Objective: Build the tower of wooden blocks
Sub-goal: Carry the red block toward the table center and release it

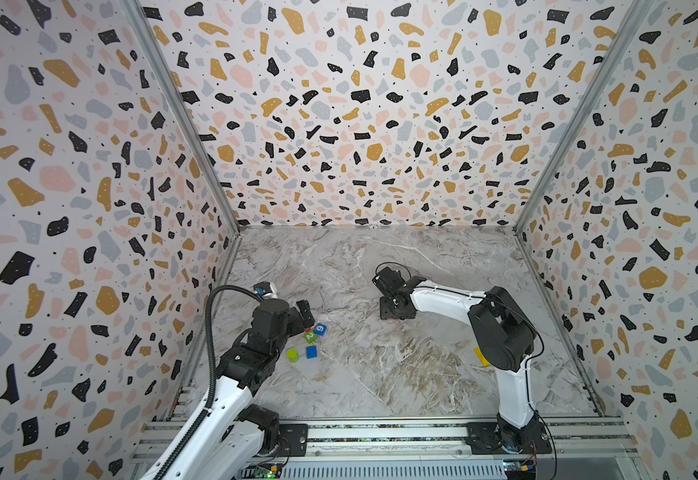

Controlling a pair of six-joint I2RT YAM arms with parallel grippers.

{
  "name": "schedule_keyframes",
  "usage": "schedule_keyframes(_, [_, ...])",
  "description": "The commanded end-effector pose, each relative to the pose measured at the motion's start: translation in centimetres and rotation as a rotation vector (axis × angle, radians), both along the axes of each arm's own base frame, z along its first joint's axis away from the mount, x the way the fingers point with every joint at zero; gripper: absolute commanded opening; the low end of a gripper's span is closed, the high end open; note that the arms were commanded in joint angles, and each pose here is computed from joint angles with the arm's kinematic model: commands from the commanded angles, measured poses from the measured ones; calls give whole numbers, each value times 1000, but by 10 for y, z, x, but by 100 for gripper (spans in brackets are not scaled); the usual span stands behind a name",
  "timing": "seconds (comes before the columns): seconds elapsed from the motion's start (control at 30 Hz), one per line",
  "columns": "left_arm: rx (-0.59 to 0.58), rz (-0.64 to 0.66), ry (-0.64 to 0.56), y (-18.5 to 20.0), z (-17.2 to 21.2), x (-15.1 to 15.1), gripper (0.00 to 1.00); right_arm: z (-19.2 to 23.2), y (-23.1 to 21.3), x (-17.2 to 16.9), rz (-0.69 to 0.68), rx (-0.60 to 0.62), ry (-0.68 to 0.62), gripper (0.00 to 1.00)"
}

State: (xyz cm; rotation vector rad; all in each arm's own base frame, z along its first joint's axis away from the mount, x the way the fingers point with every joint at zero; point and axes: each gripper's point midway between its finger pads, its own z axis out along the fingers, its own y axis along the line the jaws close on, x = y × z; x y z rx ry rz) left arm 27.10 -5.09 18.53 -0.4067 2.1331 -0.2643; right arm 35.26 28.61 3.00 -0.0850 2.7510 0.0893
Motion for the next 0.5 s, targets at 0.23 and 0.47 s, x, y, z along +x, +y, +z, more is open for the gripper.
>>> schedule_keyframes(0.23, [-26, -9, -60, -2, 18, 2, 100, 9, 6, 8, -31, 2, -12, 50])
schedule_keyframes(0.47, [-27, -13, -62, -3, 18, 2, 100, 7, 6, 8, -30, -7, -10, 59])
